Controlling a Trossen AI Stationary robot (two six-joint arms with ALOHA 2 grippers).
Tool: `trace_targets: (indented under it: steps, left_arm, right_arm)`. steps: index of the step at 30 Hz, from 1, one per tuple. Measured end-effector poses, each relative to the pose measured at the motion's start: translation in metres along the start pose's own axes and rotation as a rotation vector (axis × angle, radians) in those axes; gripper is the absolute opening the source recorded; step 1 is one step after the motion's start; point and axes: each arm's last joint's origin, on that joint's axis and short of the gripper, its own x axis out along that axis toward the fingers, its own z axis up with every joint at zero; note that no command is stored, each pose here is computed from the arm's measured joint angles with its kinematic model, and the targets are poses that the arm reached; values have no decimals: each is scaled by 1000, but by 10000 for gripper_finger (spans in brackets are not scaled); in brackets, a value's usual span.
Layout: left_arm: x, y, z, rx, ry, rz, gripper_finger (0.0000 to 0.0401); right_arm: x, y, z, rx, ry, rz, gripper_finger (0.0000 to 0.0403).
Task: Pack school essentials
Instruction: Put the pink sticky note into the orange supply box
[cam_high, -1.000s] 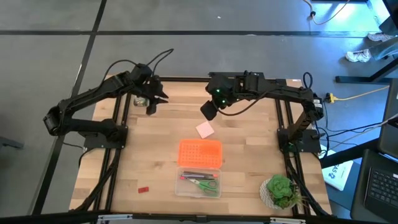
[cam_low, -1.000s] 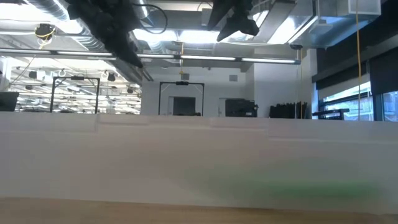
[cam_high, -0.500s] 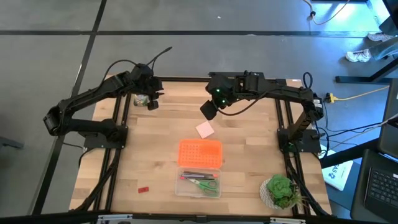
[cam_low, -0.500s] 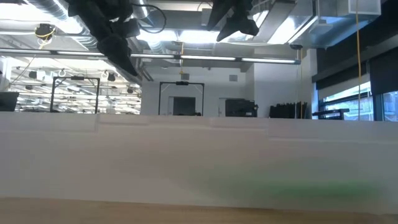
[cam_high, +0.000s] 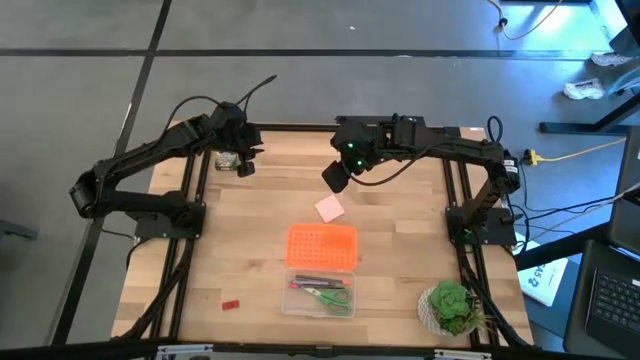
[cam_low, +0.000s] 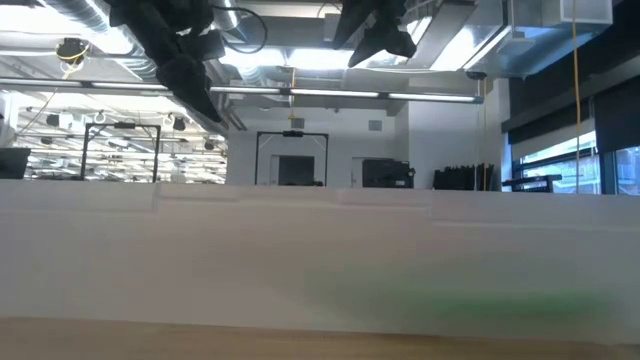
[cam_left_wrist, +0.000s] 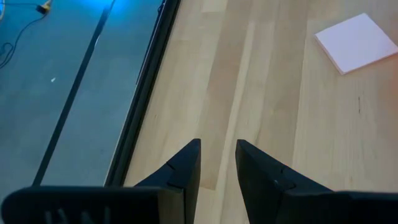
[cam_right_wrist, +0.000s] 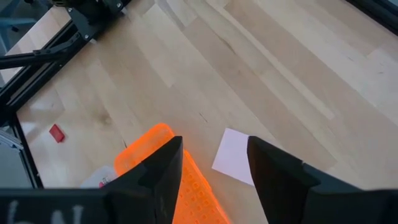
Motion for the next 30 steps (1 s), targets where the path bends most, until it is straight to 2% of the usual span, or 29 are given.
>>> trace_targets:
  steps: [5,9,12,15,23,26,30]
  left_arm:
    - [0,0,0,0,0,0,94]
    - [0,0,0,0,0,0,94]
    - [0,0,0,0,0,0,94]
    - [0,0,0,0,0,0,94]
    - [0,0,0,0,0,0,94]
    - [0,0,0,0,-1,0,94]
    - [0,0,0,0,-2,1,94]
  right_arm:
    - [0,0,0,4,-1,1,220]
    - [0,0,1,-2,-5,3,284]
    - [0,1,2,-52,-20,14,339]
    - [0,3,5,-87,-55,18,378]
    - [6,3,3,-75,-56,-44,394]
    - [21,3,-1,-80,-10,-77,394]
    - [51,2,-5,-13,86,-94,394]
